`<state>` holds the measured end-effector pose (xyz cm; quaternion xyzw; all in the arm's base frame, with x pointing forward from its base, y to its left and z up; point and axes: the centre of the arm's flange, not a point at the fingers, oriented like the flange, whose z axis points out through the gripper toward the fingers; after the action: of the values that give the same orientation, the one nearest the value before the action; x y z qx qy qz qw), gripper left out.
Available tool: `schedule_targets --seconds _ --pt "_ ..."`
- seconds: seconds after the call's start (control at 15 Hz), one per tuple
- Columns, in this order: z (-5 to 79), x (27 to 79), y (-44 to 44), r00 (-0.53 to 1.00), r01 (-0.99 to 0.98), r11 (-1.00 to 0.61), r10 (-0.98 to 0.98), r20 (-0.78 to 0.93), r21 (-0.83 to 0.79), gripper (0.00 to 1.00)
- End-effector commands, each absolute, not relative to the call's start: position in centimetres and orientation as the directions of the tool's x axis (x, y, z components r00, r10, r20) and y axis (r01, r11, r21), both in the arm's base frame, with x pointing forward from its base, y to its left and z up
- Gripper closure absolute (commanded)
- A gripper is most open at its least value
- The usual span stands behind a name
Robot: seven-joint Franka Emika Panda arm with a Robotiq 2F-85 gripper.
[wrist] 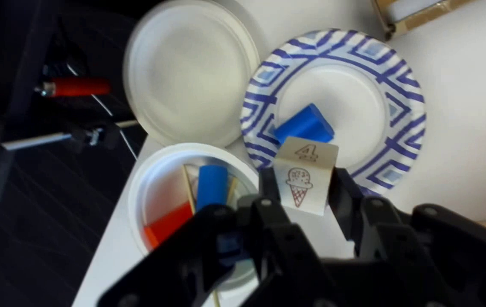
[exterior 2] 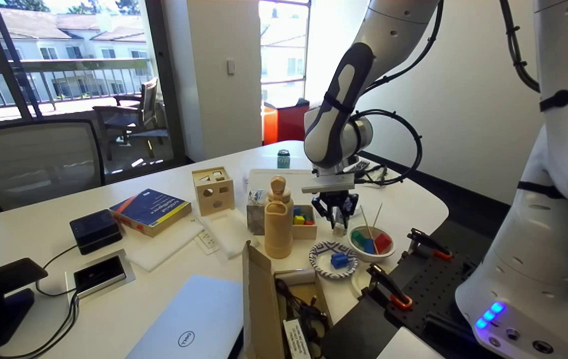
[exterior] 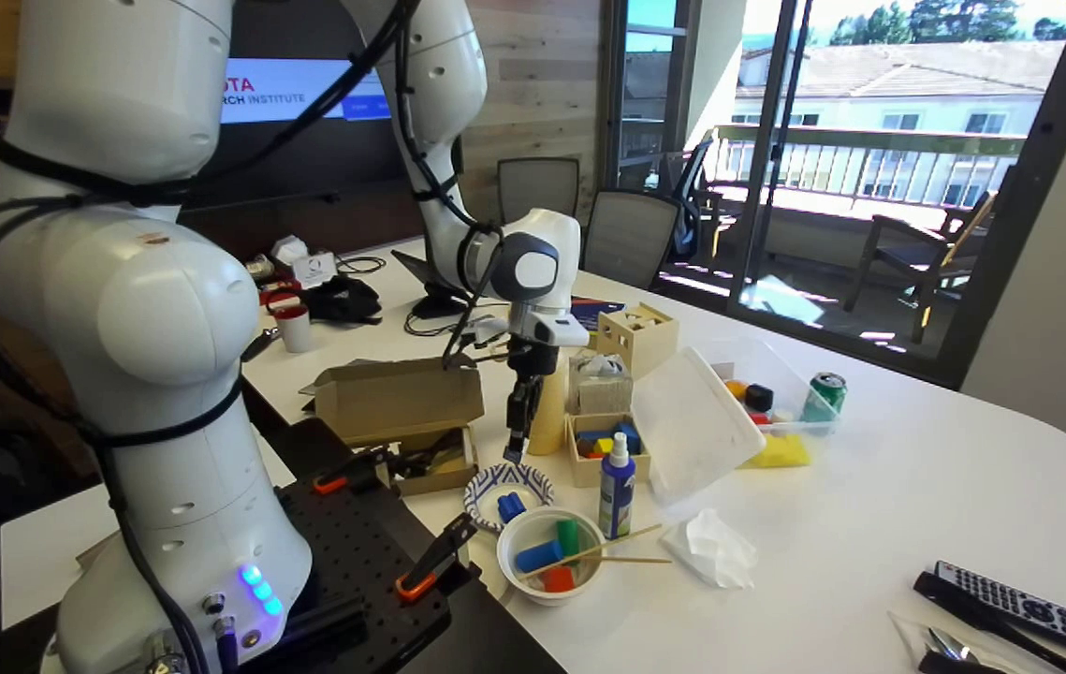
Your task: Move the white block to the plate in front of it
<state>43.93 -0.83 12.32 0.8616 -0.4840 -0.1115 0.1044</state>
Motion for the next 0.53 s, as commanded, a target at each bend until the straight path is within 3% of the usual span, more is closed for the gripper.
schedule_targets --seconds 0.0,0.47 --pt "11.8 40.7 -1.1 0.443 -0.845 -0.444 -0.893 -0.077 0.298 0.89" --pt "7.9 43.0 -2.4 0.493 -0.846 -0.495 -0.868 -0.063 0.200 0.89"
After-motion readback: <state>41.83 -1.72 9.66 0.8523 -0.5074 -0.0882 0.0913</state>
